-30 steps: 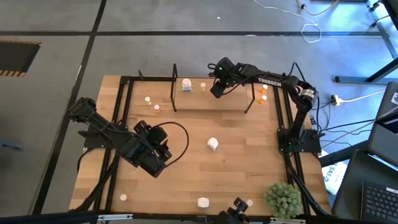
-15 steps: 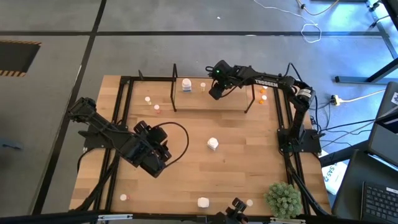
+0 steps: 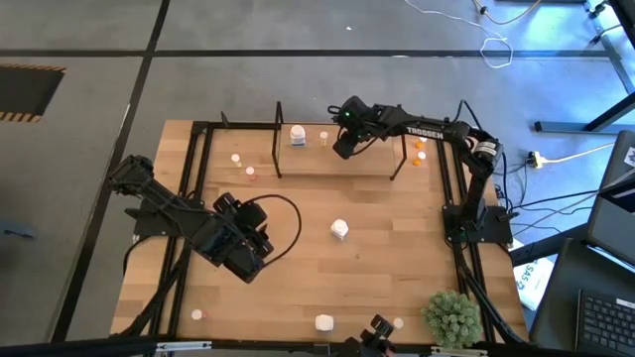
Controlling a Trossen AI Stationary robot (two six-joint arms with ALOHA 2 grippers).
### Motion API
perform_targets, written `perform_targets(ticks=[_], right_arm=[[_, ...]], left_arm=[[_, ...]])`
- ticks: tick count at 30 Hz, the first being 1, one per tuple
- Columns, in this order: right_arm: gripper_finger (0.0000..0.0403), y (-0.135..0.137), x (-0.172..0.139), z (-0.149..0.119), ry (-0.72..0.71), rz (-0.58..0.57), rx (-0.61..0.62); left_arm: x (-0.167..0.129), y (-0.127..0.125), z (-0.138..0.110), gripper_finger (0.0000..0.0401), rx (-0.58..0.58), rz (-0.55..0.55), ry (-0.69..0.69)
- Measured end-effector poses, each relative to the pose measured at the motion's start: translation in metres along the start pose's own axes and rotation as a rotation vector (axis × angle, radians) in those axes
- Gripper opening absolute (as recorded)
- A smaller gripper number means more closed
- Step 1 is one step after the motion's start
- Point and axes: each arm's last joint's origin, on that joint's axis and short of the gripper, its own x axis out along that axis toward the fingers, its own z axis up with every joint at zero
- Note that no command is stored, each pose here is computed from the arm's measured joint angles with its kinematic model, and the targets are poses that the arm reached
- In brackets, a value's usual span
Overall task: Pick and place medicine bottles onto shelf by color
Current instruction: Put the middle red pill bottle on the shelf
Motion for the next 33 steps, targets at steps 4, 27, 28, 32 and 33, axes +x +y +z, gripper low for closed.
perform_targets(ticks=[4, 27, 28, 32, 33], right_arm=[[0.0126, 0.0, 0.0, 0.0, 0.0, 0.0, -0.004], [0.0137, 0.003, 0.01, -0.002, 0.014, 0.009, -0.058], [0.0142, 0.003, 0.01, -0.001, 0.013, 0.009, -0.057], [0.0167, 0.003, 0.011, -0.003, 0.025, 0.009, -0.06], [0.0174, 0.003, 0.011, -0.003, 0.023, 0.009, -0.059]], left_arm=[[0.0, 0.0, 0.0, 0.0263, 0.001, 0.0, 0.0], [0.0, 0.0, 0.0, 0.0263, 0.001, 0.0, 0.0], [0.0, 0.0, 0.0, 0.0263, 0.002, 0.0, 0.0], [0.0, 0.0, 0.0, 0.0263, 0.001, 0.0, 0.0], [0.0, 0.0, 0.0, 0.0263, 0.002, 0.0, 0.0]])
